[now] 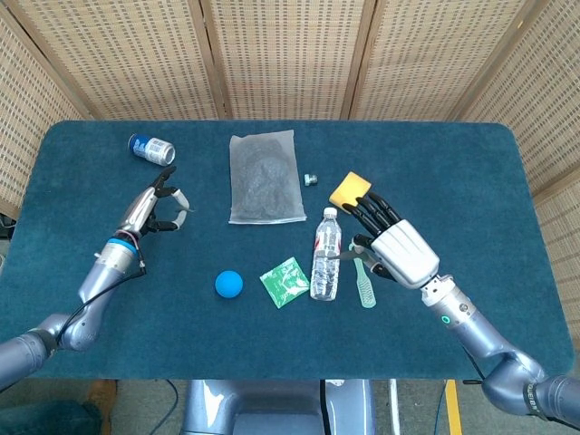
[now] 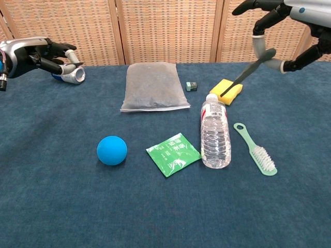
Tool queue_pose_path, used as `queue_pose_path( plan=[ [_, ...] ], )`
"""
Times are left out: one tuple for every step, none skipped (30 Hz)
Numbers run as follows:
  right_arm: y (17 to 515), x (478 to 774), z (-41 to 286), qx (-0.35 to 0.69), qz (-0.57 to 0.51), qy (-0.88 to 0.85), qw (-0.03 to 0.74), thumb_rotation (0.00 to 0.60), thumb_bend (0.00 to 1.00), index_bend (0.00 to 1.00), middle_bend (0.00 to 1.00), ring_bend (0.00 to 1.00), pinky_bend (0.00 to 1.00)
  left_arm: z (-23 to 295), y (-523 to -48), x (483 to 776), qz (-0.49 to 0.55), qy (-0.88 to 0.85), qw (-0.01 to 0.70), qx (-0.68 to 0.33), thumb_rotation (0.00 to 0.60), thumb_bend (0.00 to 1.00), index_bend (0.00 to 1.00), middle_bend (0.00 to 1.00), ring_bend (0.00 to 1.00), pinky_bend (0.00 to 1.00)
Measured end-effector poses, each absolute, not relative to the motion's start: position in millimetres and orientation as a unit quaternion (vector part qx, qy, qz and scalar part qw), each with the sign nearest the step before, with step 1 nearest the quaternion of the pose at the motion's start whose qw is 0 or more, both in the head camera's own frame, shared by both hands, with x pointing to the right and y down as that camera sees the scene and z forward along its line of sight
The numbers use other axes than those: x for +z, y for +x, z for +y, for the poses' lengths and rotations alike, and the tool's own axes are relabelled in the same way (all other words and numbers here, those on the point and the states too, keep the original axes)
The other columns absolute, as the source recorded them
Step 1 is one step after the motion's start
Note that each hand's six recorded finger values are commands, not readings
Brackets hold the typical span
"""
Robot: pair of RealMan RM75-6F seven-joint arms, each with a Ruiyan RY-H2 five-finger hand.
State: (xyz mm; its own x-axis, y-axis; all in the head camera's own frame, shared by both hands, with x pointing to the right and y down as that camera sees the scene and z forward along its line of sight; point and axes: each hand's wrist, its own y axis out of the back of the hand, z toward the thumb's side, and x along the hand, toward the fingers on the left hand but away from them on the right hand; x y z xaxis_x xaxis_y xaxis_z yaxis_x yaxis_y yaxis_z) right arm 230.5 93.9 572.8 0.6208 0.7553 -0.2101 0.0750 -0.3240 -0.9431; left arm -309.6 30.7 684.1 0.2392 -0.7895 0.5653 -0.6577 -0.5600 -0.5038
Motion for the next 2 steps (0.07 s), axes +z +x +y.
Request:
queue_pose_path(
  plan=[
    [230.7, 572.5, 94.3, 0.334, -0.280, -0.741, 0.510, 0.600, 0.71, 0.85, 0.16, 0.00, 0.00, 30.3, -312.6, 682.4, 0.458, -0.781, 0.093, -0.415, 0.600, 0.48, 0.75, 0.00, 0.00, 0.00],
    [230.8, 572.4, 94.6, 0.334, -0.280, -0.741, 0.510, 0.600, 0.71, 0.85, 0.16, 0.00, 0.00, 30.1, -316.0, 679.9, 0.451, -0.778, 0.107, -0.424, 0.600, 0.48, 0.75, 0.00, 0.00, 0.00]
  ],
)
